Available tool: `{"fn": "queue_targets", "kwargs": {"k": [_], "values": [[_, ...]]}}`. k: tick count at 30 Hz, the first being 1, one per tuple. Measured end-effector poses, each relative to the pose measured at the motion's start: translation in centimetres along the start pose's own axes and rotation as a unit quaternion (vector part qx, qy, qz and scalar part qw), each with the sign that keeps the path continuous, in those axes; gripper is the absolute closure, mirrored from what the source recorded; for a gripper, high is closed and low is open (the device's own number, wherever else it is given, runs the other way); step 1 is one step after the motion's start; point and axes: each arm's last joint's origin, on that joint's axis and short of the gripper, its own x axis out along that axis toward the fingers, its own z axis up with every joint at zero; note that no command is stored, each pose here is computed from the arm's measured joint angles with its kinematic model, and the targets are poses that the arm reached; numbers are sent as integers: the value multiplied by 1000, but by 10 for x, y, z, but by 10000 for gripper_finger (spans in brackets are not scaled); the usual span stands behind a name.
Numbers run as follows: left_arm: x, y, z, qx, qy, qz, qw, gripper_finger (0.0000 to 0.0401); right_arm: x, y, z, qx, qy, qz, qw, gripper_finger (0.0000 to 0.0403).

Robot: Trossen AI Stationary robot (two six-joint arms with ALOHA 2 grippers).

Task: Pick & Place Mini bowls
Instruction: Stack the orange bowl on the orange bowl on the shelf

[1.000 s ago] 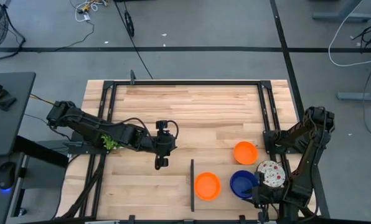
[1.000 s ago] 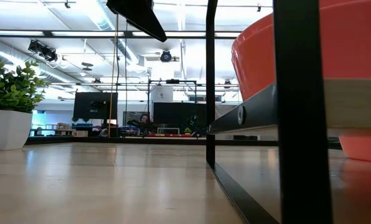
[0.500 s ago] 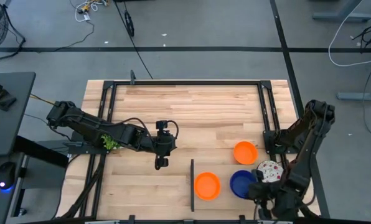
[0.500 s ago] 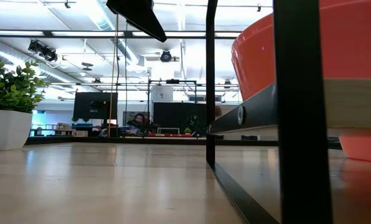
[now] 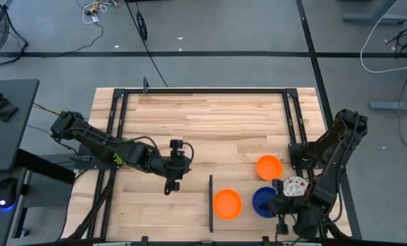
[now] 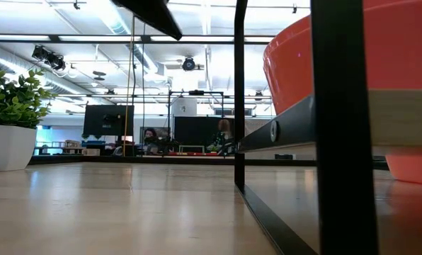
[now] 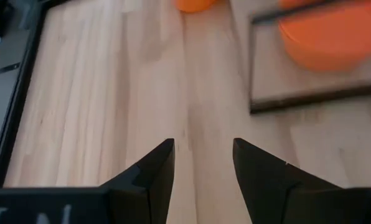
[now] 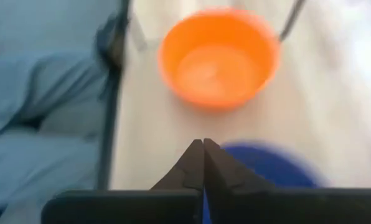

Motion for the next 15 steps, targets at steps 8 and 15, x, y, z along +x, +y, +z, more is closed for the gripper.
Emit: {"fn": "queue_targets", "kwargs": {"k": [8,15], "values": [[25,-6,-50,-16,-32,-14,999,232,31,-38,34,32,6,-81,996,400],[64,8,-110,-132,-109,7,985,232,61,-112,70,83,101,-132,983,387]]}}
